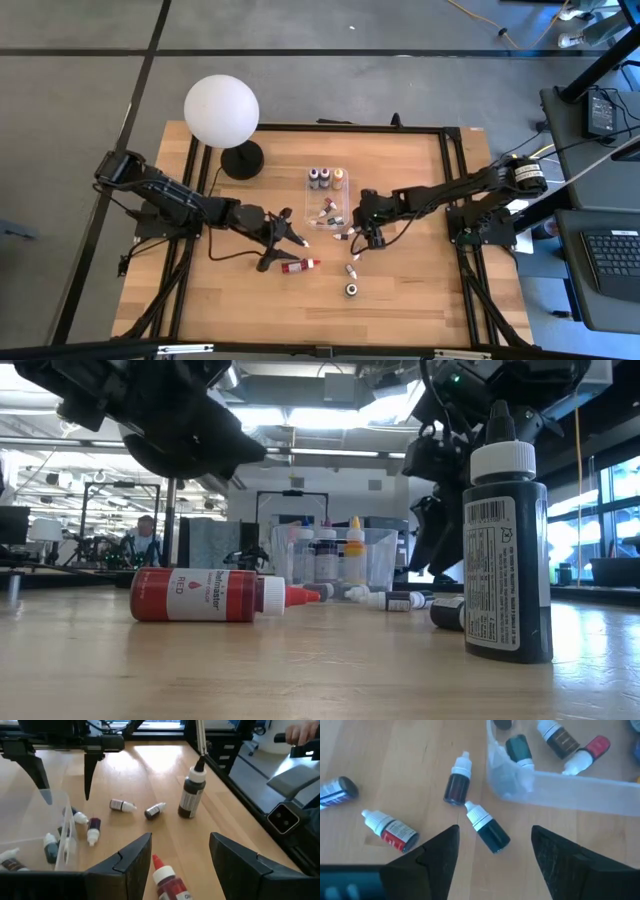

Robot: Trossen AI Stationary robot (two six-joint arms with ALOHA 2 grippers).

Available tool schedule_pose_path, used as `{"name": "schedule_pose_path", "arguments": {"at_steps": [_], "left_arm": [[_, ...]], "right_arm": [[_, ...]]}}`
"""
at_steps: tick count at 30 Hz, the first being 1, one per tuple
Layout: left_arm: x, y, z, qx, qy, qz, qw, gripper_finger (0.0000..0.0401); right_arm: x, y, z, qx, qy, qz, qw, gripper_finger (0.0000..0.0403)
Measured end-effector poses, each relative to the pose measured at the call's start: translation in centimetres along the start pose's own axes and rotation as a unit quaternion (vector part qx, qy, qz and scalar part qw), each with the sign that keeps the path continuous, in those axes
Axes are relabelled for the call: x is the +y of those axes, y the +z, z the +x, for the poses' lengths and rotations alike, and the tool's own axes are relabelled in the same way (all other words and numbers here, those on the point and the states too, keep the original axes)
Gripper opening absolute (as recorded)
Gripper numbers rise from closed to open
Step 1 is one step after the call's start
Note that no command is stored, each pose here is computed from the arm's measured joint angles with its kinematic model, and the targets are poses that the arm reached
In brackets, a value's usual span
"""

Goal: Pick & Place food coloring
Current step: Put the small black food coloring bottle in the transparent bin

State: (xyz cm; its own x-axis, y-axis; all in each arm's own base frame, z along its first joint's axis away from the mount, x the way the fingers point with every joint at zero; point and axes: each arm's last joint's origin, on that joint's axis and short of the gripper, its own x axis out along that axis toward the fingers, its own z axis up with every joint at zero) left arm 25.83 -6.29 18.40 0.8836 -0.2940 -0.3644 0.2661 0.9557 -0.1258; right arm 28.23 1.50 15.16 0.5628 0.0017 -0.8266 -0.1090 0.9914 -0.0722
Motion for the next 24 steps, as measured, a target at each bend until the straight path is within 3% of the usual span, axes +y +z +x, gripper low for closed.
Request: {"name": "schedule_pose_path", "arguments": {"at_steps": [13, 24], "left_arm": [[0.1, -0.3, 0.0, 0.015, 0.010, 0.000, 1.000, 0.0192], [0.1, -0.3, 0.0, 0.016, 0.010, 0.010, 1.000, 0.0194]], "right_arm": [[0.1, -1.0, 2.8, 0.035, 0.004, -0.040, 0.999, 0.0231], [0.2, -1.0, 2.8, 0.040, 0.008, -0.040, 0.998, 0.0139]]}}
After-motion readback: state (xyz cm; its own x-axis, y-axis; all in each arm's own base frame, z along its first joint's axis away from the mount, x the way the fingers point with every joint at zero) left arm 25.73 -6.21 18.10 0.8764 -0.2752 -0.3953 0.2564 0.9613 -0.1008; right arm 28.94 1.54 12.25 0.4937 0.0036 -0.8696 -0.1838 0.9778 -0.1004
